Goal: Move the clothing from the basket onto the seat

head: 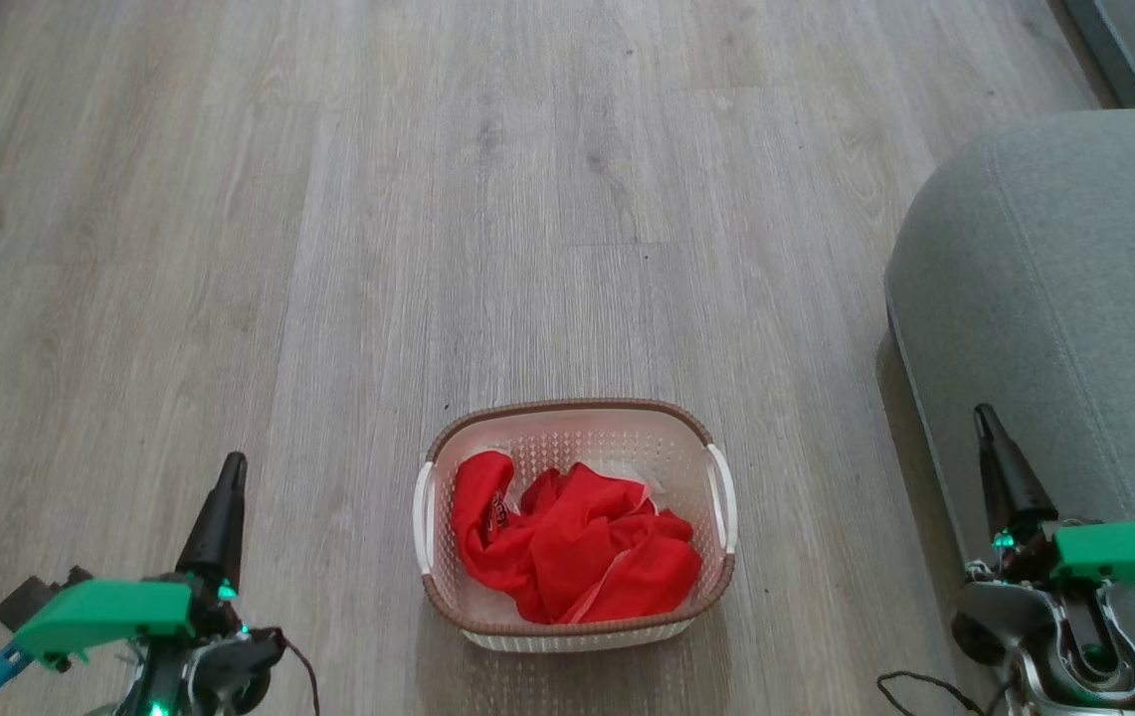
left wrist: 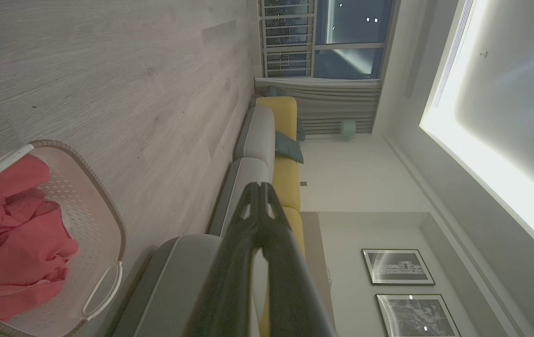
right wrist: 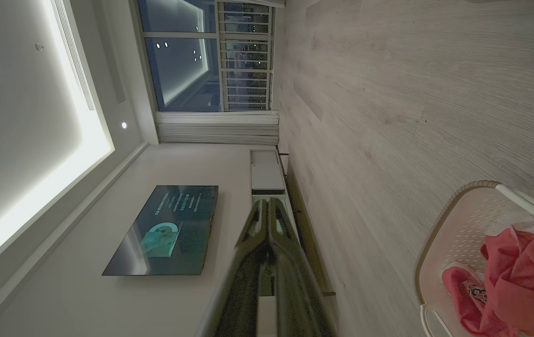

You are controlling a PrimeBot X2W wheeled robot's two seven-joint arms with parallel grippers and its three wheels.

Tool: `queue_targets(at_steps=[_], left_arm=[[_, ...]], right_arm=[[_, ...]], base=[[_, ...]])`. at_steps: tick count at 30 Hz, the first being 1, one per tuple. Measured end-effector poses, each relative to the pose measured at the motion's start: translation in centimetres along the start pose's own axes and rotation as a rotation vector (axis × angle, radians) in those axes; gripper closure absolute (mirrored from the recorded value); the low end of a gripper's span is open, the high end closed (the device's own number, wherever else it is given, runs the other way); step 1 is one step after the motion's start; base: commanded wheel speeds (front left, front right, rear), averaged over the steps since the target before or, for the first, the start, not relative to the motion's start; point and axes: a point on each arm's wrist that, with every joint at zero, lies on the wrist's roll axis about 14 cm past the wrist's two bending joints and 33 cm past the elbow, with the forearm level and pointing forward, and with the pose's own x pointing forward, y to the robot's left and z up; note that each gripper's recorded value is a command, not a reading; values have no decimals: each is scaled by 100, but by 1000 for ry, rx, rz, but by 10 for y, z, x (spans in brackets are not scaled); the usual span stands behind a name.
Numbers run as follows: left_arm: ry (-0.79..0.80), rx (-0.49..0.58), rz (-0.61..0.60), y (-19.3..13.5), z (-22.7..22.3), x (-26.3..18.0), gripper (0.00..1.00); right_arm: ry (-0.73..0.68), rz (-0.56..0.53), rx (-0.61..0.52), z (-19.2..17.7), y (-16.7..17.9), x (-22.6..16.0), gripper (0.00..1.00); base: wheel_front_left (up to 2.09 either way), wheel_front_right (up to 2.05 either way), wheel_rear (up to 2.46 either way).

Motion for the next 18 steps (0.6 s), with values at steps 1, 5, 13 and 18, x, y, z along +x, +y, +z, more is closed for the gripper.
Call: queue_targets(at_steps=[1, 5, 13, 18], left_arm=[[0, 0, 0, 0, 0, 0, 100], [0, 0, 0, 0, 0, 0, 100], [0, 0, 0, 0, 0, 0, 100], [0, 0, 0, 0, 0, 0, 100]], right_arm=[[0, 0, 0, 0, 0, 0, 100], [0, 0, 0, 0, 0, 0, 100], [0, 0, 0, 0, 0, 0, 100], [0, 0, 0, 0, 0, 0, 100]], base=[[0, 0, 0], [0, 0, 0], [0, 0, 0], [0, 0, 0]])
